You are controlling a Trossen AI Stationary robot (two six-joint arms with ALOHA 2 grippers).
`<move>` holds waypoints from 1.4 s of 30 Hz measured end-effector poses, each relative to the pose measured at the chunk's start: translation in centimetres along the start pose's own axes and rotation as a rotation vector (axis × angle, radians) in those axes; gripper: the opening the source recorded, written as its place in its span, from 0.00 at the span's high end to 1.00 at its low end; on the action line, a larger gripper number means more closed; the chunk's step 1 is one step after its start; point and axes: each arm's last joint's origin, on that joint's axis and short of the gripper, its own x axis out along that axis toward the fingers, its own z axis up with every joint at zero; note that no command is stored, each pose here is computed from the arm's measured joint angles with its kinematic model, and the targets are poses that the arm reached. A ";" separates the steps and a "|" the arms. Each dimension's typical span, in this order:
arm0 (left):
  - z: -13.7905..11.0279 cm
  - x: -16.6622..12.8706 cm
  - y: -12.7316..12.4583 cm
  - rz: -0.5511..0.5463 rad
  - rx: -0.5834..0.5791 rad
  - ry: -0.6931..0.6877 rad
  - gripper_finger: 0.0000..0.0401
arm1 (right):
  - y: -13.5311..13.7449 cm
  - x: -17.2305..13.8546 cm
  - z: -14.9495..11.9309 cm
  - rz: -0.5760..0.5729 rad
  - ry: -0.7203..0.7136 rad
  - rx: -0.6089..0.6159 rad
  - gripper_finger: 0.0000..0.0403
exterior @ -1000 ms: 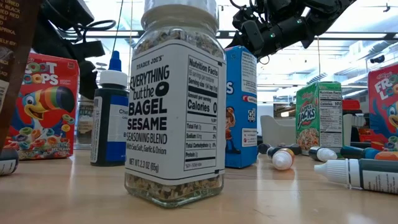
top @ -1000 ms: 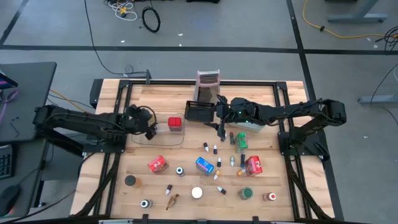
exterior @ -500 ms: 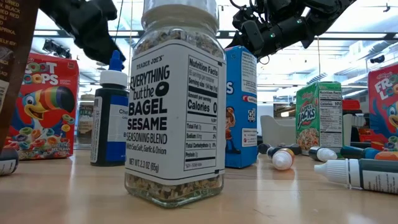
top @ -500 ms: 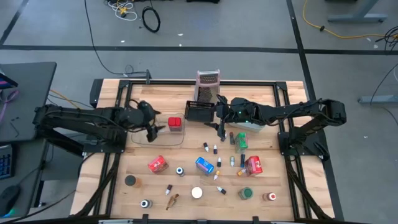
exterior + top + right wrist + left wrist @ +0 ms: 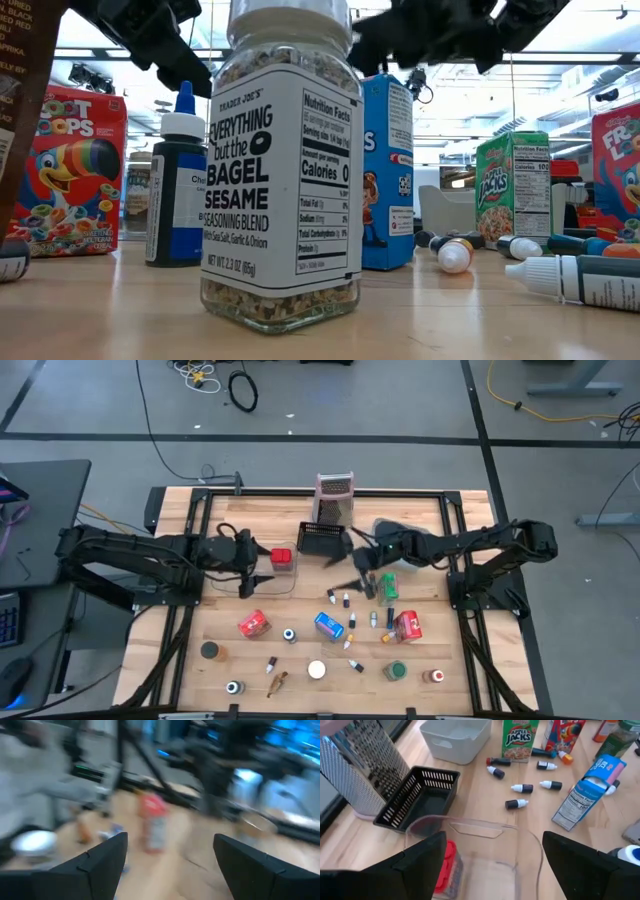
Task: Pick & Place Kitchen Items
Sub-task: Put the green seasoning bottle into the transparent bin
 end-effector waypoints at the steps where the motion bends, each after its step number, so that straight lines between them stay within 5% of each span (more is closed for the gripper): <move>1: 0.0 0.0 0.0 0.000 0.006 -0.001 0.15 | 0.5 0.2 0.2 0.051 -0.022 -0.009 0.24; 6: 0.0 -0.2 0.1 0.014 0.030 -0.008 0.15 | 4.0 1.4 1.7 0.227 -0.124 -0.093 0.24; 13: 0.1 -0.2 0.2 0.070 0.031 -0.015 0.15 | 8.5 3.7 4.0 0.256 -0.120 -0.123 0.24; 20: 0.1 -0.2 0.3 0.077 0.022 -0.019 0.15 | 10.3 6.3 4.3 0.204 0.054 -0.076 0.24; 25: 0.1 -0.2 0.3 0.075 0.022 -0.018 0.15 | 12.1 6.5 3.5 0.282 0.177 0.021 0.24; 35: 0.1 -0.2 0.3 0.075 -0.007 -0.014 0.15 | 16.1 2.8 3.2 0.461 0.463 -0.001 0.24; 42: 0.1 -0.2 0.3 0.075 -0.047 -0.015 0.15 | 18.5 2.0 -0.1 0.511 0.546 -0.003 0.24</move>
